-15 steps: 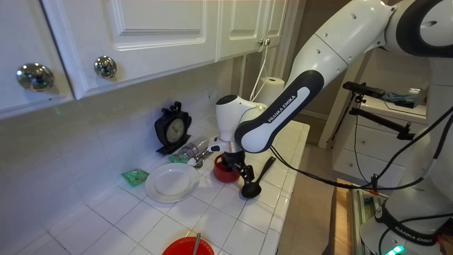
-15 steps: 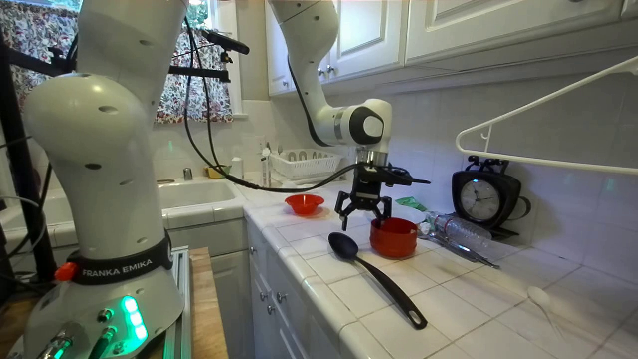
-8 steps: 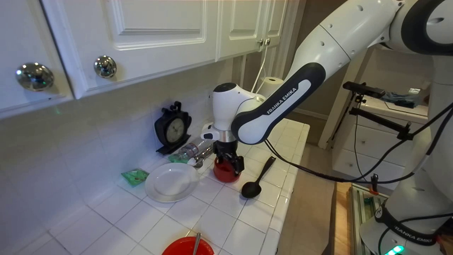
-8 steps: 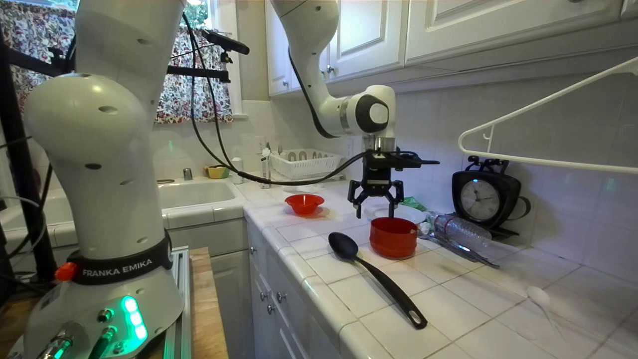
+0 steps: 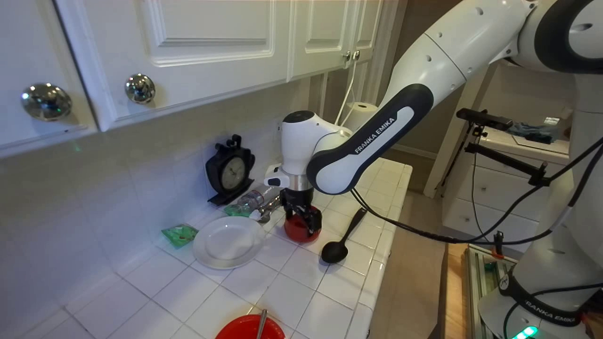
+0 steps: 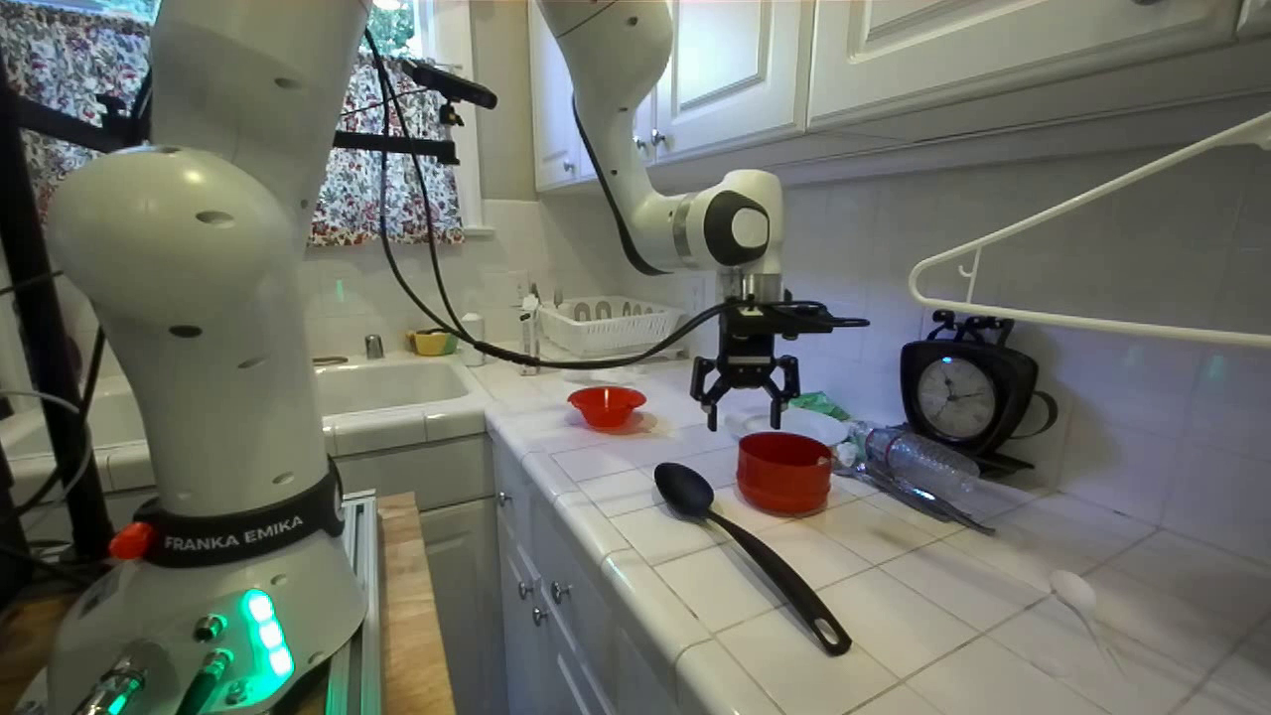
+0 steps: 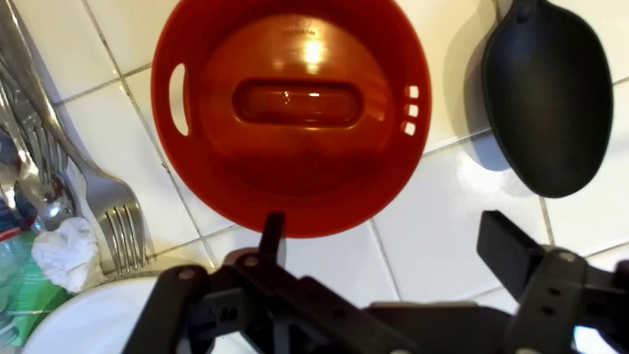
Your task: Put the red object on it's side
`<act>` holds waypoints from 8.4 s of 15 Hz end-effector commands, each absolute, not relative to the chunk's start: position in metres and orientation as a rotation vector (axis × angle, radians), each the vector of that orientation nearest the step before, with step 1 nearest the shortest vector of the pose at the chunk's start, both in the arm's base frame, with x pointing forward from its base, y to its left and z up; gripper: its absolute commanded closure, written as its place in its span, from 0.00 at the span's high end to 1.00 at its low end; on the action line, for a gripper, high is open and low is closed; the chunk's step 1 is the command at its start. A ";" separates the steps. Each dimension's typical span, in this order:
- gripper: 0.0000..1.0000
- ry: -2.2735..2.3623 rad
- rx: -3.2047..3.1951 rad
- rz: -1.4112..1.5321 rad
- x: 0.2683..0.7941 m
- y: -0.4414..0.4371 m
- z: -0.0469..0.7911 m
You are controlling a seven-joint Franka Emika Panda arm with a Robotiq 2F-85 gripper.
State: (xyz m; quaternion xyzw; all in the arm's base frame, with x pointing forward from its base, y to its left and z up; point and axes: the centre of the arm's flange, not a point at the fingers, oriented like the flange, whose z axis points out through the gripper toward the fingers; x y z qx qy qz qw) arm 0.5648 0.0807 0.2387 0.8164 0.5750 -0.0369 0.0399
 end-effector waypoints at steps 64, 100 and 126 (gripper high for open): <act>1.00 1.950 2.211 -0.206 0.568 0.137 0.214; 1.00 1.995 2.279 -0.504 0.557 0.054 0.229; 1.00 1.900 2.408 -0.307 0.565 0.061 0.219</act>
